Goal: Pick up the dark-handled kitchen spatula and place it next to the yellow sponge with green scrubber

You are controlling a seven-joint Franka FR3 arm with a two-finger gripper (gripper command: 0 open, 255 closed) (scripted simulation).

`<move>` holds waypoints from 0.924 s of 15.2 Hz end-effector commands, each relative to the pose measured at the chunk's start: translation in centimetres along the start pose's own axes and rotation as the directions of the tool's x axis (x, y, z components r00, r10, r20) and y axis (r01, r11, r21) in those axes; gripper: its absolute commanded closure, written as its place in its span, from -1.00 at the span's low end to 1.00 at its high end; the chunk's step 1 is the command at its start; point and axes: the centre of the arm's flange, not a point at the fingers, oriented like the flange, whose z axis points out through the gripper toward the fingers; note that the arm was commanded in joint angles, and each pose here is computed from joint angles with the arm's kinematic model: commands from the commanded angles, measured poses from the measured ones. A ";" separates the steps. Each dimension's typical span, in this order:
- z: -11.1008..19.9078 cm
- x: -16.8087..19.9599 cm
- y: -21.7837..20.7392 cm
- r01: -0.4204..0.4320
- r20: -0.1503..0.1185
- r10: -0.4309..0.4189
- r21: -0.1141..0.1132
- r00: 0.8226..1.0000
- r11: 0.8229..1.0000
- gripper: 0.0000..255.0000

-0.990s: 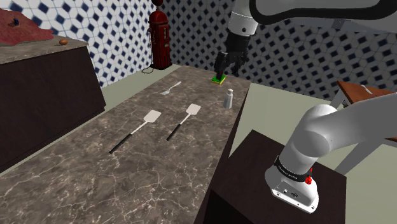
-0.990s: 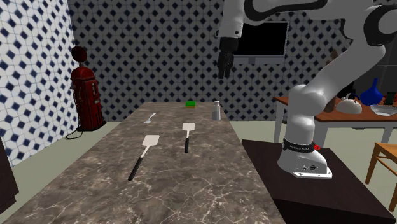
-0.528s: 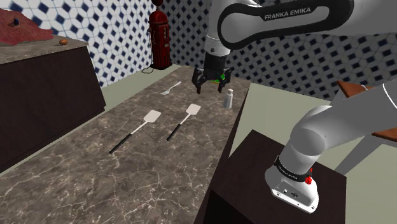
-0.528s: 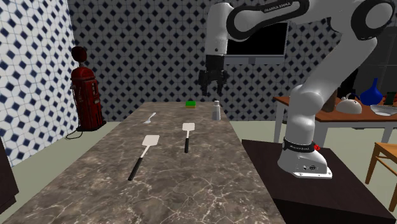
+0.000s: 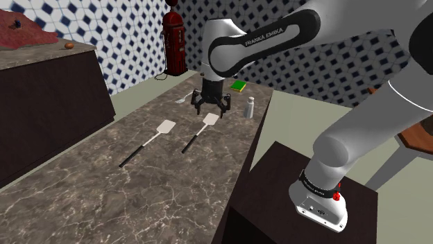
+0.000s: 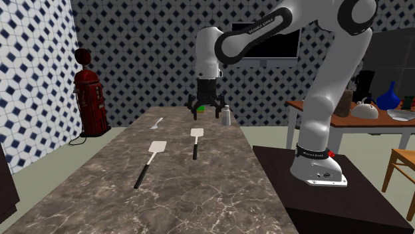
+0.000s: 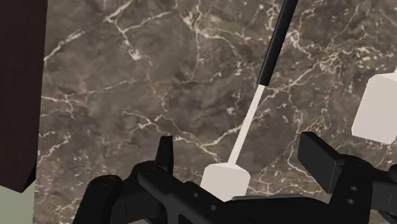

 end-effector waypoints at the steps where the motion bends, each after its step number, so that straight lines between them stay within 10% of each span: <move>1: 2.3 1.0 -1.8 -0.123 0.015 0.123 -0.004 0.992 0.992 -1.00; 4: 5.4 2.4 -4.0 -0.286 0.035 0.286 -0.016 0.958 0.958 -1.00; 14: 9.4 2.2 -4.0 -0.286 0.035 0.286 -0.016 0.958 0.958 -1.00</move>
